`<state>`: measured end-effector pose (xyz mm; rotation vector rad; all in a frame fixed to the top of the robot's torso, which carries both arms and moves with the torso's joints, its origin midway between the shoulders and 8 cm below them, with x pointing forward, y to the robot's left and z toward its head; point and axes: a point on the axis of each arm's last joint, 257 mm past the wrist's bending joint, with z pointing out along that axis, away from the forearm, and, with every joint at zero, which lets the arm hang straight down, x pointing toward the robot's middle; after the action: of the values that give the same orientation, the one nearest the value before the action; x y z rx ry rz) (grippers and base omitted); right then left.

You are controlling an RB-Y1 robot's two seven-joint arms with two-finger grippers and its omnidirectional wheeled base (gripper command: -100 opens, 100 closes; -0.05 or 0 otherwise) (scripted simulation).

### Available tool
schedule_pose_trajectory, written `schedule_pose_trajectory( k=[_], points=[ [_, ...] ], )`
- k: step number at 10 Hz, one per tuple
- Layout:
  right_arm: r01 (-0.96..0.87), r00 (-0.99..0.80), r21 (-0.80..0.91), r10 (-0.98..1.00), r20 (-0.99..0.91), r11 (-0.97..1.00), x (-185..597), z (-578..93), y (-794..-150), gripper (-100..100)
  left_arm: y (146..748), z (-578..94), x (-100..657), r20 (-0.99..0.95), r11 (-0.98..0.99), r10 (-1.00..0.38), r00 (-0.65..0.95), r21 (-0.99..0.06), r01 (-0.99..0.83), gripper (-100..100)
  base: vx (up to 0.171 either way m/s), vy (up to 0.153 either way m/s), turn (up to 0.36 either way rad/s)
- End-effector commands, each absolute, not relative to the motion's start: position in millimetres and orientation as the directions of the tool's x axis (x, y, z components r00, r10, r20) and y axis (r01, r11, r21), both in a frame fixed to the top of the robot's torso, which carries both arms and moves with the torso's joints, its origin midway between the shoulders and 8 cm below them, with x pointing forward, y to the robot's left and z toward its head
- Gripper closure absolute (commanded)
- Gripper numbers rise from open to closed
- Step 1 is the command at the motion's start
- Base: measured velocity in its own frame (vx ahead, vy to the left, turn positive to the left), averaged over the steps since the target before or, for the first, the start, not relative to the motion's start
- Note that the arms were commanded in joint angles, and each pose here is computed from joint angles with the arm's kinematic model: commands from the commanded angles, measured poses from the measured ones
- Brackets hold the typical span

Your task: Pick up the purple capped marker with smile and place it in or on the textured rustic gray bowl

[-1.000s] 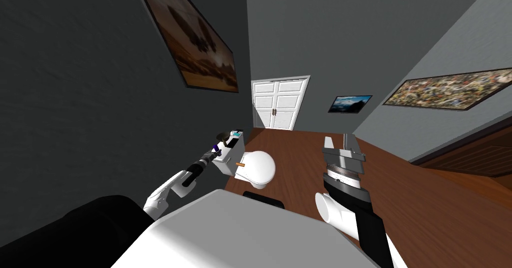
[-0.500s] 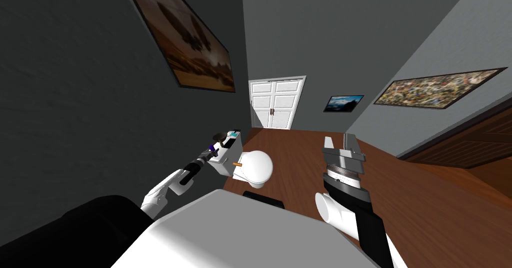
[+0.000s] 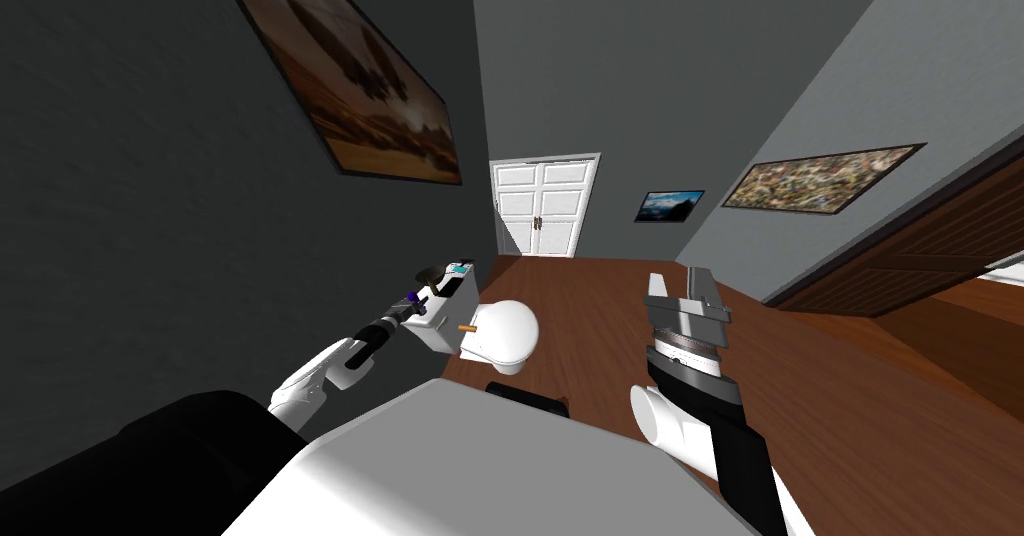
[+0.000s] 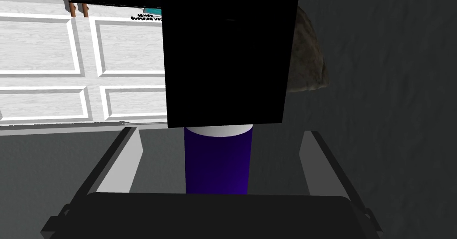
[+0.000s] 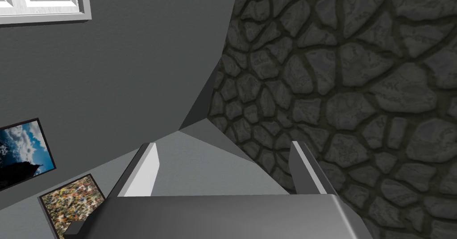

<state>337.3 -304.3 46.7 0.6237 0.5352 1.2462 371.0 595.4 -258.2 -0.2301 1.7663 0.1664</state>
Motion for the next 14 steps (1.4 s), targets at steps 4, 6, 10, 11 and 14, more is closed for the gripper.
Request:
schedule_pose_trajectory(
  k=[4, 6, 10, 11, 14],
  points=[
    [-0.694, 0.239, 0.693, 0.97, -0.036, 0.197, 337.3, 46.7, -304.3, 0, 627.1, -268.8, 356.5, -0.974, 0.959, -0.074, -0.214, -0.011, -0.284, -100, -0.002, -0.037, -0.046],
    [-0.694, 0.239, 0.693, 0.97, -0.036, 0.196, 337.3, 46.7, -304.2, 0, 642.3, -262.8, 354.1, -0.977, 0.957, -0.073, -0.203, -0.012, -0.289, -100, -0.007, -0.054, -0.097],
    [-0.694, 0.239, 0.693, 0.97, -0.036, 0.197, 337.3, 46.7, -304.3, 0, 665.3, -268.5, 341.4, -0.974, 0.947, -0.089, -0.21, -0.018, -0.32, -100, -0.007, -0.039, -0.041],
    [-0.694, 0.239, 0.693, 0.97, -0.036, 0.197, 337.3, 46.6, -304.3, 0, 675.1, -258.2, 341.7, -0.978, 0.948, -0.088, -0.189, -0.024, -0.316, -100, -0.007, -0.046, -0.124],
    [-0.694, 0.239, 0.693, 0.97, -0.036, 0.196, 337.3, 46.7, -304.2, 0, 696.0, -266.0, 326.2, -0.974, 0.936, -0.115, -0.197, -0.04, -0.349, -100, 0.0, -0.064, -0.083]
  ],
)
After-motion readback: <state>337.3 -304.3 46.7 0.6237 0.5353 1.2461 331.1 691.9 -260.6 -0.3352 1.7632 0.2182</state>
